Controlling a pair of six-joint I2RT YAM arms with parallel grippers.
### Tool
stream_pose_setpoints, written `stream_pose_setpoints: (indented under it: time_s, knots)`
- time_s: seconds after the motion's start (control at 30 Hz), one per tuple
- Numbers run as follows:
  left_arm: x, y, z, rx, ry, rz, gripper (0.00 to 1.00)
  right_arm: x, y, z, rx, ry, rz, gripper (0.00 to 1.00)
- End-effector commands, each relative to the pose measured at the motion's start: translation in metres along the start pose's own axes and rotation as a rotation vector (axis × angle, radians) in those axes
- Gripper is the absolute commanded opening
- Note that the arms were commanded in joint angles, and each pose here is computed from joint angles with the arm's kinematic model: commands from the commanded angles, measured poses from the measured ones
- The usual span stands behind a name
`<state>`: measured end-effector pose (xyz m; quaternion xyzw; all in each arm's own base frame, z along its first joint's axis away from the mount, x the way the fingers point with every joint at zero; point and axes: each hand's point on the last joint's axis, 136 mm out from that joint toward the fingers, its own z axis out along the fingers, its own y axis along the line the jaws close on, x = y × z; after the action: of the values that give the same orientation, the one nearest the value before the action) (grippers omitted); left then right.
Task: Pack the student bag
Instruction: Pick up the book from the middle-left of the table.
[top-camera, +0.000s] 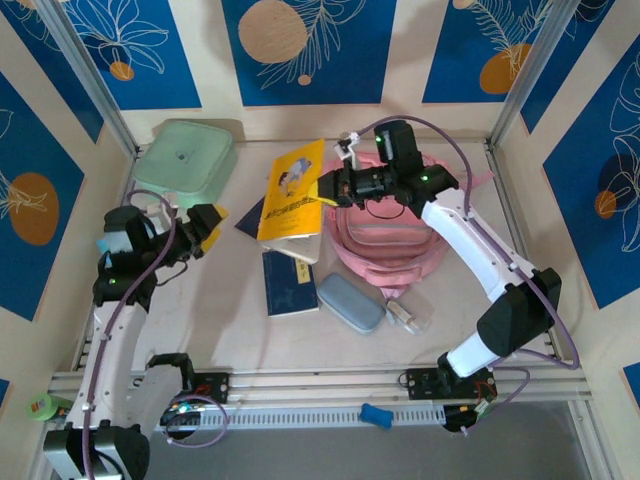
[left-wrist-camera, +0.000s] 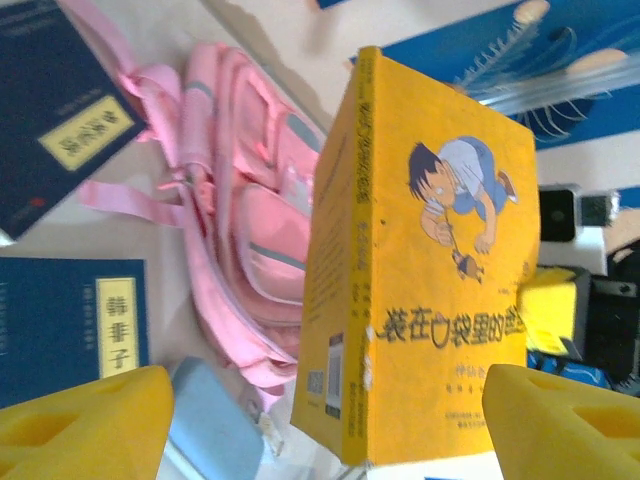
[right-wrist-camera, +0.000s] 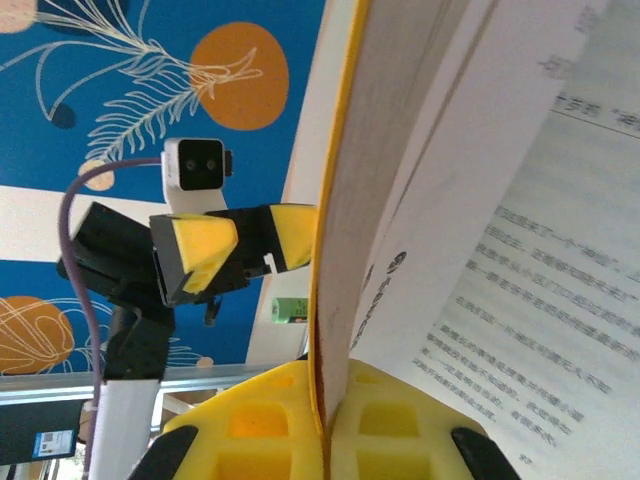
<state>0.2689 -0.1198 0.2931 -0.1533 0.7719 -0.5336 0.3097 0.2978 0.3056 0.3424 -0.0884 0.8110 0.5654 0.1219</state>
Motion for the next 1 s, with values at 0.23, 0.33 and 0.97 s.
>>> stream_pose_setpoints:
  time_s: [0.23,0.33,0.97]
  knots:
    - [0.008,-0.045,0.040,0.167,0.049,0.051,0.83,0.013,0.042,-0.037,-0.166,0.025,-0.137,0.00]
    - [0.008,-0.062,0.049,0.222,0.073,0.066,0.83,0.012,0.046,-0.041,-0.198,0.033,-0.131,0.00]
    - [0.021,-0.105,0.064,0.394,0.139,0.114,0.72,0.016,0.023,-0.024,-0.219,0.056,-0.121,0.00]
